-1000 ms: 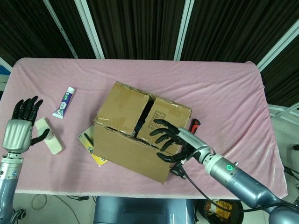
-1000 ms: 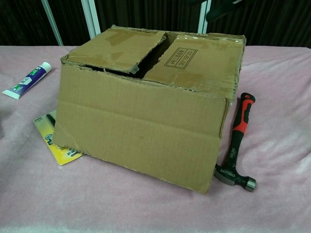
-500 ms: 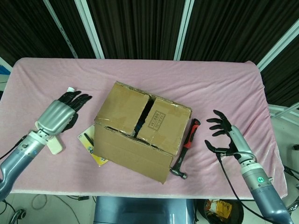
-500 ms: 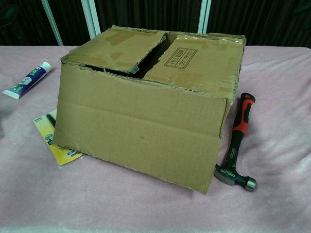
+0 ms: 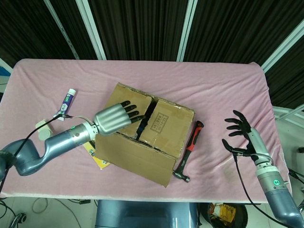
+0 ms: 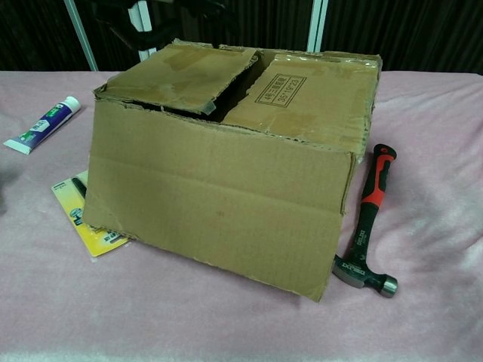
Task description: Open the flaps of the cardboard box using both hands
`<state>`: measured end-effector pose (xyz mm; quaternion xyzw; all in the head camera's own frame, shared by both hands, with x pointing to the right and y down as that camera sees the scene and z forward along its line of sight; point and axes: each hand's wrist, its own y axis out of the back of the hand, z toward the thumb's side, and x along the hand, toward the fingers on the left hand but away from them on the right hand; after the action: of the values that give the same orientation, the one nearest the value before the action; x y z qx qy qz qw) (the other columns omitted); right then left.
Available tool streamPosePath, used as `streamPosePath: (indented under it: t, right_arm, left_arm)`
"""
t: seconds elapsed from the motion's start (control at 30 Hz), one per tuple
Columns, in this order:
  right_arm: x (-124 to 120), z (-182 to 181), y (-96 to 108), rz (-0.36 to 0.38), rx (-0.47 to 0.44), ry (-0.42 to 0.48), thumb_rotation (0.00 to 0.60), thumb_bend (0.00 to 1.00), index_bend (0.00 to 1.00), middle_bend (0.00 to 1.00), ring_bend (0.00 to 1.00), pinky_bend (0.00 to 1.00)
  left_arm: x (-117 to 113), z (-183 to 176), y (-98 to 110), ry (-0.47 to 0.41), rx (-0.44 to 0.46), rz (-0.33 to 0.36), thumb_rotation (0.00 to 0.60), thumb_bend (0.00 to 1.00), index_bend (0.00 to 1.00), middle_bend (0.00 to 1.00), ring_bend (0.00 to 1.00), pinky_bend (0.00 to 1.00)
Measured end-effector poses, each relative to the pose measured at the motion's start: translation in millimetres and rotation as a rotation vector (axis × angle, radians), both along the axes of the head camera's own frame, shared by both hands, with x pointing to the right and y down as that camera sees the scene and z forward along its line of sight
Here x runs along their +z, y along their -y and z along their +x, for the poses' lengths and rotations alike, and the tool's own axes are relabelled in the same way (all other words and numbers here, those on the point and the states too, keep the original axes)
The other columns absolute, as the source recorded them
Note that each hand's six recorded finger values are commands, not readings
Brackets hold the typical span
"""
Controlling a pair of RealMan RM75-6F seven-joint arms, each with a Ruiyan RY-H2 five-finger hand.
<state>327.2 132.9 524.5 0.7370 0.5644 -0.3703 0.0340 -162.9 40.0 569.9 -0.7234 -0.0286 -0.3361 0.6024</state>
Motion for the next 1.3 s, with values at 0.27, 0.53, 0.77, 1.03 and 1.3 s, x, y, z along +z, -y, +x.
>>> streamPosePath:
  t: [0.27, 0.53, 0.77, 1.03, 1.3]
  right_arm:
    - [-0.4, 16.2, 2.8, 0.03, 0.02, -0.005, 0.6, 0.4, 0.07, 0.21, 0.19, 0.3]
    - [-2.0, 40.0, 9.4, 0.147, -0.11, -0.286, 0.6, 0.4, 0.07, 0.17, 0.13, 0.27]
    - [7.1, 56.5, 7.8, 0.246, -0.165, -0.544, 0.6, 0.4, 0.07, 0.17, 0.13, 0.27]
    - [7.4, 58.0, 9.1, 0.27, -0.153, -0.561, 0.6, 0.4, 0.07, 0.17, 0.13, 0.27]
    - [7.2, 56.2, 9.0, 0.281, -0.158, -0.568, 0.6, 0.4, 0.07, 0.17, 0.13, 0.27]
  left_arm:
    - [28.7, 46.2, -10.1, 0.072, 0.123, -0.039, 0.6, 0.85, 0.13, 0.25, 0.17, 0.23]
    - [45.8, 56.3, -14.3, 0.144, 0.162, -0.058, 0.6, 0.91, 0.26, 0.4, 0.27, 0.3]
    - [47.6, 62.5, -11.3, 0.167, 0.173, -0.052, 0.6, 1.0, 0.41, 0.62, 0.44, 0.43]
    - [31.4, 58.5, 5.1, 0.171, 0.165, 0.004, 0.6, 1.0, 0.41, 0.62, 0.44, 0.43]
    - [8.6, 41.8, 21.2, 0.183, 0.143, 0.058, 0.6, 1.0, 0.42, 0.62, 0.44, 0.43]
